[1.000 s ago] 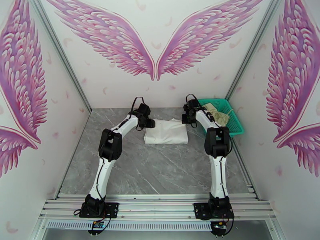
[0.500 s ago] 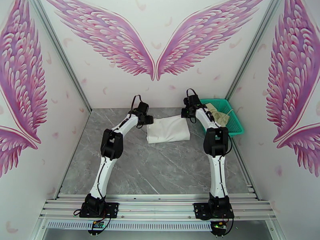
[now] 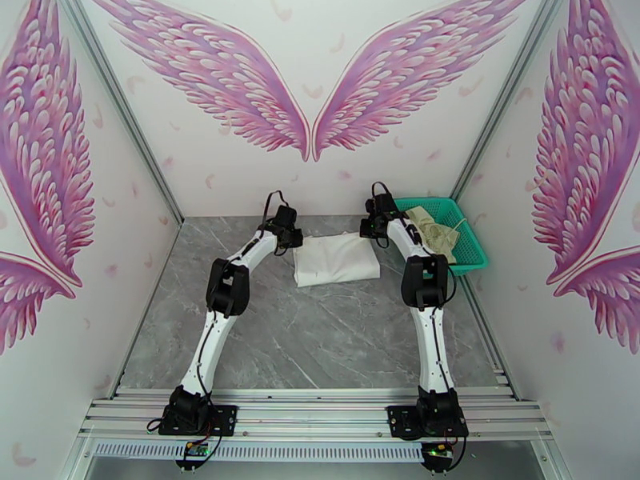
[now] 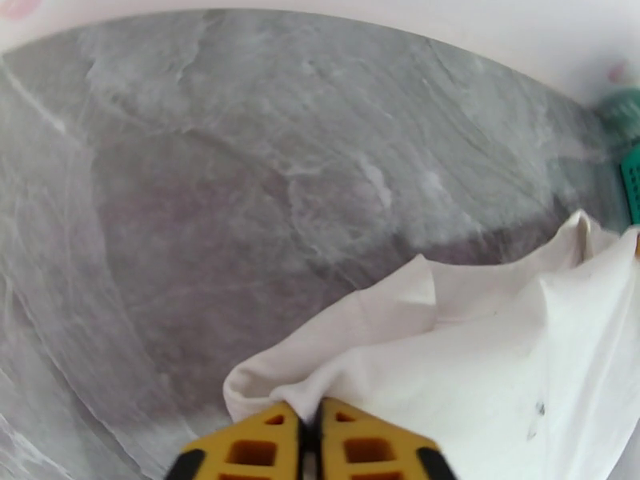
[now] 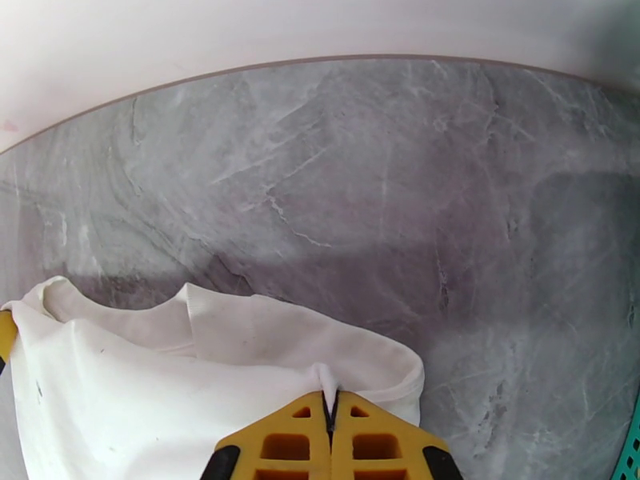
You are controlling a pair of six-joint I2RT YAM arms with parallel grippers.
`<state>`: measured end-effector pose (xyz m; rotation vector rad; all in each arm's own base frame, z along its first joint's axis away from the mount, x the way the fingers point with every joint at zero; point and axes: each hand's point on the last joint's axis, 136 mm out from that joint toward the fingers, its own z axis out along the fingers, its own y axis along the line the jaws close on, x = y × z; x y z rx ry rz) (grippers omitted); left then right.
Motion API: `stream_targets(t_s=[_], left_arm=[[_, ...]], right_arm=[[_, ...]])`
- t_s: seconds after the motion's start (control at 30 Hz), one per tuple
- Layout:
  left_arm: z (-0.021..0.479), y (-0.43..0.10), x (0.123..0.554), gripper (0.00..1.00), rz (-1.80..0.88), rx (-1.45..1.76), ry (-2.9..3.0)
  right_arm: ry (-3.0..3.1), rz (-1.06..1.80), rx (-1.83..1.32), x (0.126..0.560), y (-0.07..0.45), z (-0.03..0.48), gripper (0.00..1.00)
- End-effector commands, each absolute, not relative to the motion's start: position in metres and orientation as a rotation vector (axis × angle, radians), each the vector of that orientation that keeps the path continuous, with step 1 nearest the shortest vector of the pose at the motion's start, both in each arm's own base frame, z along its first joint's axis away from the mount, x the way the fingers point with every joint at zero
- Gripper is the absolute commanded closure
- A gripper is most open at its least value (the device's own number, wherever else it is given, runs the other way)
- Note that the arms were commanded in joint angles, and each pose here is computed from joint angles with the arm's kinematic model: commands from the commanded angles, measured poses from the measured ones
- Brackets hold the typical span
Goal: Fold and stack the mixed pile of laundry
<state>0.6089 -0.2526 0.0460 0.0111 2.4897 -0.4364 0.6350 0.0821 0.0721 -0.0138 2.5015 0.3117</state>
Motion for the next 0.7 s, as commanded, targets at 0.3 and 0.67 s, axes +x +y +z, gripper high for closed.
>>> stream_targets(t_s=[0.3, 0.67], left_arm=[[0.087, -0.222, 0.63, 1.0, -0.433, -0.079, 2.383], [0.103, -0.207, 0.631, 0.47, -0.447, -0.152, 2.373]], right_arm=[[2.452, 0.377, 0.066, 0.649, 0.085, 0.078, 0.93], [2.444, 0.441, 0.108, 0.643, 0.08, 0.114, 0.45]])
